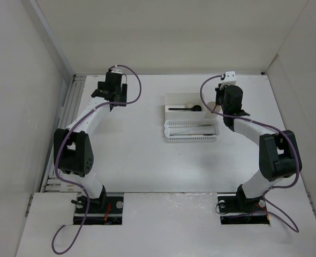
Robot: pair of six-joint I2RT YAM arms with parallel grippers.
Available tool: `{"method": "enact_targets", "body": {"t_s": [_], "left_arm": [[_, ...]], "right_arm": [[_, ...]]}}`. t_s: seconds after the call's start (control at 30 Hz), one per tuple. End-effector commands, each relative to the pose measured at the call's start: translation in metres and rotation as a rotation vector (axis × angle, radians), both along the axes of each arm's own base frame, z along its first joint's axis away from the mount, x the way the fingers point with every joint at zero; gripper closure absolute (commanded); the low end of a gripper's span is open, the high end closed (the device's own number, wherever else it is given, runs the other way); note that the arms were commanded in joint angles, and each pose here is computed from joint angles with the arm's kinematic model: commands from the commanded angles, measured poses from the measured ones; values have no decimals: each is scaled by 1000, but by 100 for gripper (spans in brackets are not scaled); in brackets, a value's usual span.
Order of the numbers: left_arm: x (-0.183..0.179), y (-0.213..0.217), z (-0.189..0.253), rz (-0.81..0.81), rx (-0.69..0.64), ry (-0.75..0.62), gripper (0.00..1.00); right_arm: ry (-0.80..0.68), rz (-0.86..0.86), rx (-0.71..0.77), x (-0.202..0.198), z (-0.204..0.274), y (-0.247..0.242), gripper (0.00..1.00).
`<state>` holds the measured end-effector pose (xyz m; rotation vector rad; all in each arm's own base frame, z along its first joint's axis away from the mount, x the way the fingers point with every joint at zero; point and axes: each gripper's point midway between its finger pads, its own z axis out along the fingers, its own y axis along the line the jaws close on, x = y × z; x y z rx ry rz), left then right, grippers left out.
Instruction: Sort the eating utensils into containers
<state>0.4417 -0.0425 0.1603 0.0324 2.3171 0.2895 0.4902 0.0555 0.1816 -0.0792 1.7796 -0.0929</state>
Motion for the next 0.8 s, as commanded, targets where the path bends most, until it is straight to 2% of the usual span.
{"method": "enact_targets", "body": {"t_s": [0.0,0.27,0.77], "left_arm": [[12,3,25,15,3,-72,29],[11,-1,25,19,-32,-66,30],[14,-3,24,13,-38,-63,31]], "right_arm": [[-2,26,-14,4,13,4,100],[52,54,-97,3,7,2,100],[108,78,-110,17,-3,8,100]]}}
